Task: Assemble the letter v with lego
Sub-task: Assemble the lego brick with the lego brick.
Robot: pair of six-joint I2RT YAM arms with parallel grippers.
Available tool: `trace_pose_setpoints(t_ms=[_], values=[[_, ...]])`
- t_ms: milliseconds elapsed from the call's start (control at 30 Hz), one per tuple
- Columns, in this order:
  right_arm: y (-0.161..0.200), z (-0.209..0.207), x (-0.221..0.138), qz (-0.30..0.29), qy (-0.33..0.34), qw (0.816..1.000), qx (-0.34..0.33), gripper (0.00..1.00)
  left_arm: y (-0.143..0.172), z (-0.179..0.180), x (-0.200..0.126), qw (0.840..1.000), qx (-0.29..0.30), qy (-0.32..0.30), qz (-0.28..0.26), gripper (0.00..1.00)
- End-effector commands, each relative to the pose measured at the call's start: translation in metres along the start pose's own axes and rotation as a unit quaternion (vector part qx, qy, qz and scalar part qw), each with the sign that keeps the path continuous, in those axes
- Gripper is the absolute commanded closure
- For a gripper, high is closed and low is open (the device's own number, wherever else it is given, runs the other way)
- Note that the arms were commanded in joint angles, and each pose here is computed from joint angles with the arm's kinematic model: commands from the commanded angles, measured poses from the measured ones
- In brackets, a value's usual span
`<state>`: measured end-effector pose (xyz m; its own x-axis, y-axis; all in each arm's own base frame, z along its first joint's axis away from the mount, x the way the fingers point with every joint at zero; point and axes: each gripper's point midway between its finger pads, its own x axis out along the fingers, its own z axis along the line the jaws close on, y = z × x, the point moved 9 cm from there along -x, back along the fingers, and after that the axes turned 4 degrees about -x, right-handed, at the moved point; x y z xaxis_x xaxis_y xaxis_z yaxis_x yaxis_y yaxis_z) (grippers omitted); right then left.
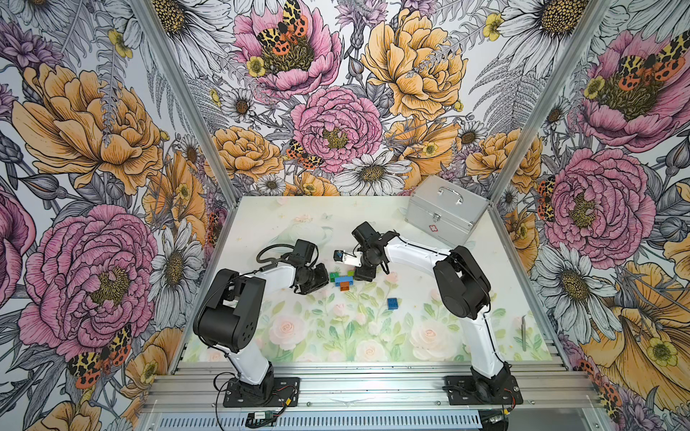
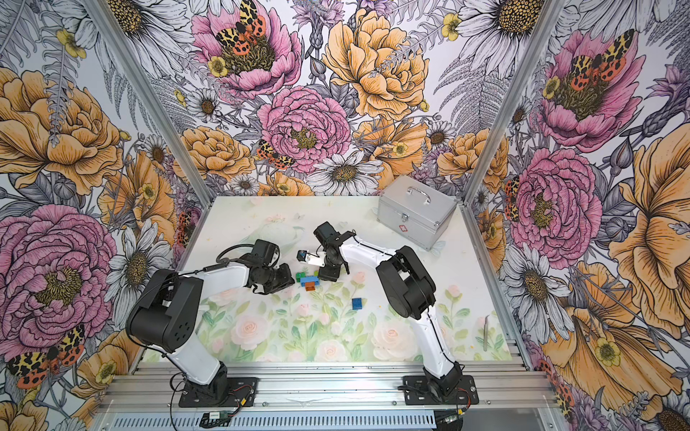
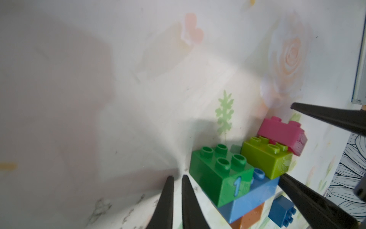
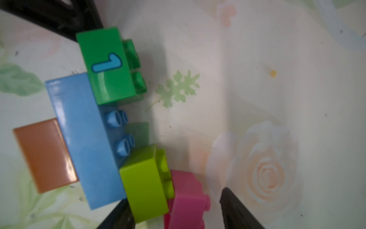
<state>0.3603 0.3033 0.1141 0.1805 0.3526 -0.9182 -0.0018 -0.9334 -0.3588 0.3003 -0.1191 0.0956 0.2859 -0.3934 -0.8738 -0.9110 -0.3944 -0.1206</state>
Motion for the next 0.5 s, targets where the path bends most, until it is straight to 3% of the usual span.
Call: trace_pose_setpoints(t_ms=[0,467], values=[[-0.004,0.008,-0.002,-0.018,-0.019,0.999,-0.021,0.33,0.0,0.0,-0.005,1.0,0.009,0.008,-0.002,0.88],[0.002,0.016,0.002,-0.013,-0.045,0.999,-0.028,0.4,-0.011,-0.013,0.009,1.0,0.015,0.01,0.008,0.88]])
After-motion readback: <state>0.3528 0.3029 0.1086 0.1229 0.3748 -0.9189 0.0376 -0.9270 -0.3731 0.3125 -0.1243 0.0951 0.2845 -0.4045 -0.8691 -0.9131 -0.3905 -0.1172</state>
